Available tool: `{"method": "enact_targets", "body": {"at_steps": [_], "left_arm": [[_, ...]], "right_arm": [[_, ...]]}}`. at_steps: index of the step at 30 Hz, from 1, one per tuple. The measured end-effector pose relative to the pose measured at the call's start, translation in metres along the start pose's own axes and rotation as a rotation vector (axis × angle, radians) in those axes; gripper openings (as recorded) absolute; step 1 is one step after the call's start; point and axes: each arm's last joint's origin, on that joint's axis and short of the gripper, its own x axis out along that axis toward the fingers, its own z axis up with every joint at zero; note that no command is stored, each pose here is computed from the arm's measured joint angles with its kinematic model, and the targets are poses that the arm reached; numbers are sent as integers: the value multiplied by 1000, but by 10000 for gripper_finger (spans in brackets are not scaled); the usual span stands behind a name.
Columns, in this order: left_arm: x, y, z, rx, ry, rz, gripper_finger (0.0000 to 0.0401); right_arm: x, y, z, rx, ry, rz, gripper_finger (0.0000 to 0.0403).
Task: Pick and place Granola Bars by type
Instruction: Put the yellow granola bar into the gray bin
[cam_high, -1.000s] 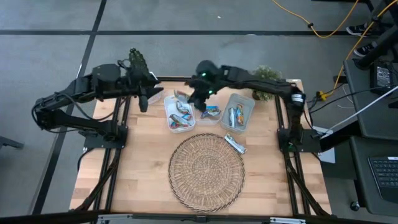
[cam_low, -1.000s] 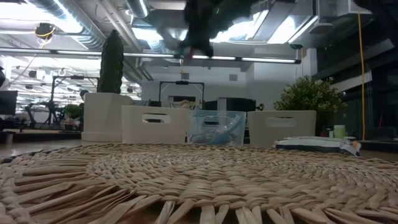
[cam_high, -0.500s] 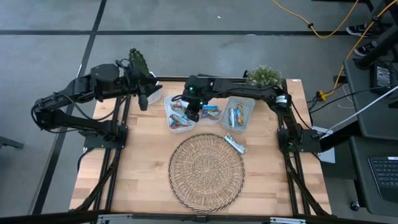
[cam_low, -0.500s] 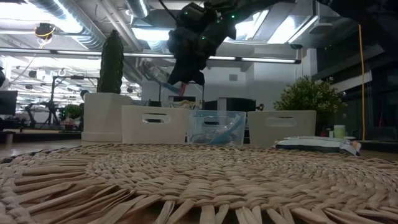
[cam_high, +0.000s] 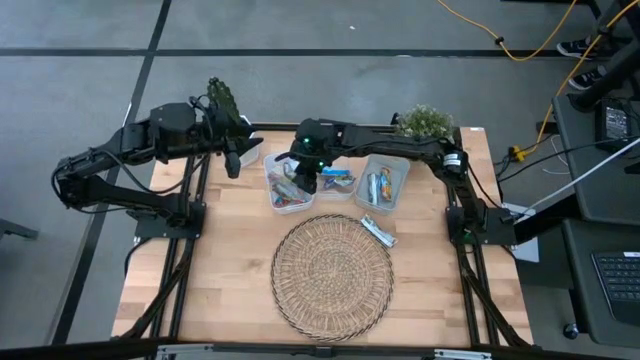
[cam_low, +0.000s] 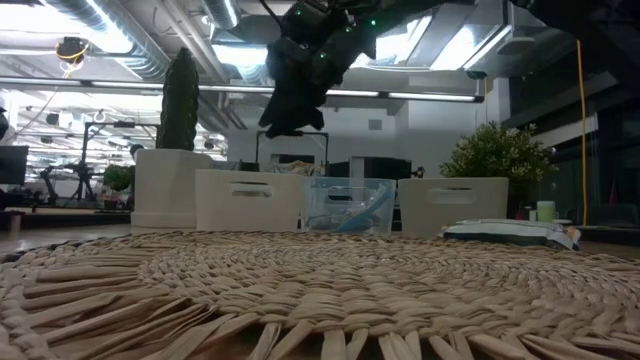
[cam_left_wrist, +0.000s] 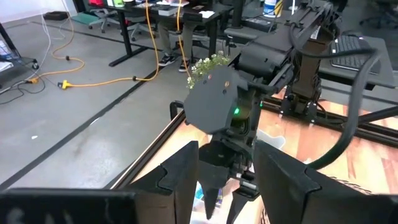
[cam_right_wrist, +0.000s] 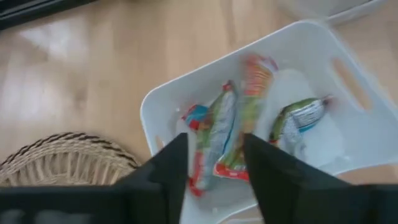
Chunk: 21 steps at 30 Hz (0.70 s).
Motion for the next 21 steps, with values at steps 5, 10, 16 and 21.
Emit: {"method": "enact_targets", "body": {"at_steps": [5,10,16,21], "left_arm": [[0,0,0,-2,1,-2,143],[0,0,0,11,0,-2,143],[0,-1,-2,33,19,-32,143],[0,-1,-4,56,39,-32,143]], "right_arm": [[-26,14,17,-11,17,-47,221],[-64,48,30,-95,86,-167,230],[-112,99,19,-160,158,-361,201],[-170,132,-3,-118,131,-499,176]]}}
